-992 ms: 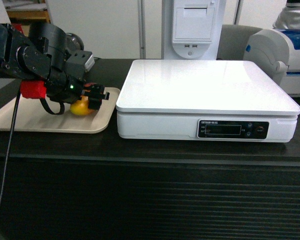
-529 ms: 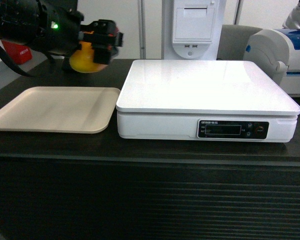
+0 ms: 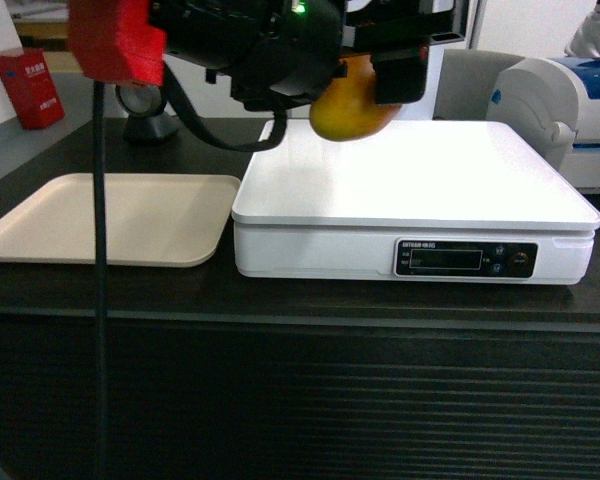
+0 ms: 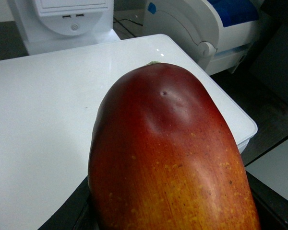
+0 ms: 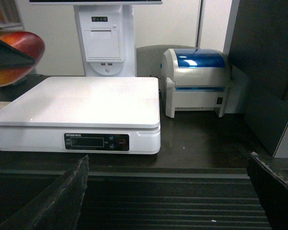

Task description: Place dark red mango on scale at checkout

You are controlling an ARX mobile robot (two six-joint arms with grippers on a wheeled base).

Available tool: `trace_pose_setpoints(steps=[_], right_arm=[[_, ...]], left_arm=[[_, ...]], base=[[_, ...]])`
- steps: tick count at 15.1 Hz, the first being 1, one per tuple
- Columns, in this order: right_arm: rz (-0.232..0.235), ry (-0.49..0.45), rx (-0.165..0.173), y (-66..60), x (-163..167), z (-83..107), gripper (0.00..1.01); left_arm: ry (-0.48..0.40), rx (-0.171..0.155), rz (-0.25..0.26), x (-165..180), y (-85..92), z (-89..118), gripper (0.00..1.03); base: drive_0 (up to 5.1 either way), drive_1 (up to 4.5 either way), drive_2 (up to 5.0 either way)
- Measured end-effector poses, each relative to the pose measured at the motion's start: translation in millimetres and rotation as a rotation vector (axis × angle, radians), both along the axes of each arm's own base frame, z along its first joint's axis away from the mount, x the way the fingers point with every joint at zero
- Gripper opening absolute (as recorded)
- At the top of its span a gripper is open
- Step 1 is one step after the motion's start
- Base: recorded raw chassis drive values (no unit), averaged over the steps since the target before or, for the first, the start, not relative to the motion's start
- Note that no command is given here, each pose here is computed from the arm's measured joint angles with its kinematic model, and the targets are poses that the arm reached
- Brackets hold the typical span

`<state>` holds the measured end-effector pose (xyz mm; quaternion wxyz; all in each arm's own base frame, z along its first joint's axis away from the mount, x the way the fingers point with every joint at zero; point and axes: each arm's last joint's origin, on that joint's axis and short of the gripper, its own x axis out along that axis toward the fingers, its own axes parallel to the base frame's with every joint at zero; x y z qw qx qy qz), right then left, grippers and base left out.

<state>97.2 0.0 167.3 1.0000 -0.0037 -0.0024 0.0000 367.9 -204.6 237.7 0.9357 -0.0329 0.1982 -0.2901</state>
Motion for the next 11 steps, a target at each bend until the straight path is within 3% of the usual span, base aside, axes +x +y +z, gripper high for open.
trace_pose_setpoints(steps=[6,8,11], right_arm=[[0.0,0.0,0.0,0.0,0,0.0,0.98],[0.0,0.0,0.0,0.0,0,0.0,0.98],[0.0,0.0,0.0,0.0,0,0.0,0.98]], left_arm=[[0.134,0.015,-0.023,45,-80.6,-26,0.64],[0.155,0.033,0.001,60,-96.0,-34,0.64],[0.182,0.094,0.074,88,-106.1,-57,0.64]], base=[[0.0,0.0,0.0],[0.0,0.0,0.0],[0.0,0.0,0.0]])
